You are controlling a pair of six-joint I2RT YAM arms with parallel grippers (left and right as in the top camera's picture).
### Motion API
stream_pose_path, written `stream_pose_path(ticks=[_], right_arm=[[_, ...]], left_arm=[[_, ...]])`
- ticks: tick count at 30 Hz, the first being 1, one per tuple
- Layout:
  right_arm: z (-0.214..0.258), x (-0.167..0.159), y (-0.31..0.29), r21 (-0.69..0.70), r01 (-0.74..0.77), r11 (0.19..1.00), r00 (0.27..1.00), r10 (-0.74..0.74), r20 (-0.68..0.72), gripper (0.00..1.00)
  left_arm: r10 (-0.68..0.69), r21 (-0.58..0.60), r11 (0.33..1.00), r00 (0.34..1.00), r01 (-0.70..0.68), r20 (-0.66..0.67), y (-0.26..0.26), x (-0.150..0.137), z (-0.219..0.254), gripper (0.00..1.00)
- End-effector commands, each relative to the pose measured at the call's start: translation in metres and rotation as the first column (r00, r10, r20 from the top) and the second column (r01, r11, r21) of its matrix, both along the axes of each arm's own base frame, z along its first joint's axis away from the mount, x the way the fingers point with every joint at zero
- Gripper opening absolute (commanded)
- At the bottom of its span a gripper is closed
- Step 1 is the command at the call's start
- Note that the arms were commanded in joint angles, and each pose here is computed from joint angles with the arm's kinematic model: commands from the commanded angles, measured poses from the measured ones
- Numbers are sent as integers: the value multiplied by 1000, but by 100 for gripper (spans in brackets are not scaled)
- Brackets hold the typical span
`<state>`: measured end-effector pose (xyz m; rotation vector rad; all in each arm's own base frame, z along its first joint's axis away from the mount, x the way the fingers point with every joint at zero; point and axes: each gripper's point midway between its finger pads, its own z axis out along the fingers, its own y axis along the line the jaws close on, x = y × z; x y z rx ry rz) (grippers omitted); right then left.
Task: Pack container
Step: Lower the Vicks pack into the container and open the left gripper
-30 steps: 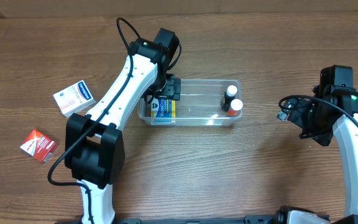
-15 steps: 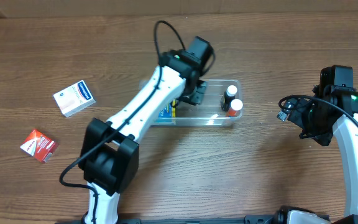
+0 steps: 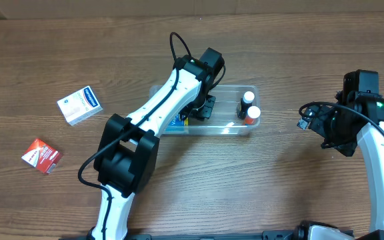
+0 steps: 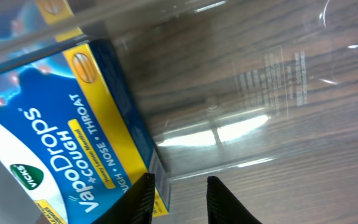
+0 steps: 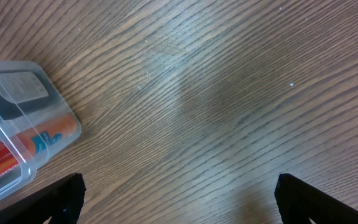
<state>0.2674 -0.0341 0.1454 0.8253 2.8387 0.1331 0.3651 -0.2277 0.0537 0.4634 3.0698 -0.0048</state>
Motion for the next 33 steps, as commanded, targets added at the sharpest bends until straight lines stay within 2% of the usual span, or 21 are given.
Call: stream_pose_path(ticks=[1, 6, 15, 24, 33], right_arm=[[3, 0, 0, 2, -2, 1000, 1000, 2, 19, 100], [3, 0, 0, 3, -2, 1000, 1000, 2, 19, 100], [3, 0, 0, 3, -2, 1000, 1000, 2, 19, 100], [3, 0, 0, 2, -3, 1000, 1000, 3, 19, 100], [3, 0, 0, 2, -2, 1000, 1000, 2, 19, 100]], left_arm=[[25, -42, 999, 1000, -25, 14, -4, 8, 5, 31], [23, -78, 997, 1000, -23, -2, -13, 9, -3, 30], [26, -20, 999, 996, -28, -81, -7, 2, -43, 27], [56, 107, 993, 996, -48, -72, 20, 0, -42, 19], [131, 128, 985, 987, -118, -97, 43, 3, -41, 17]])
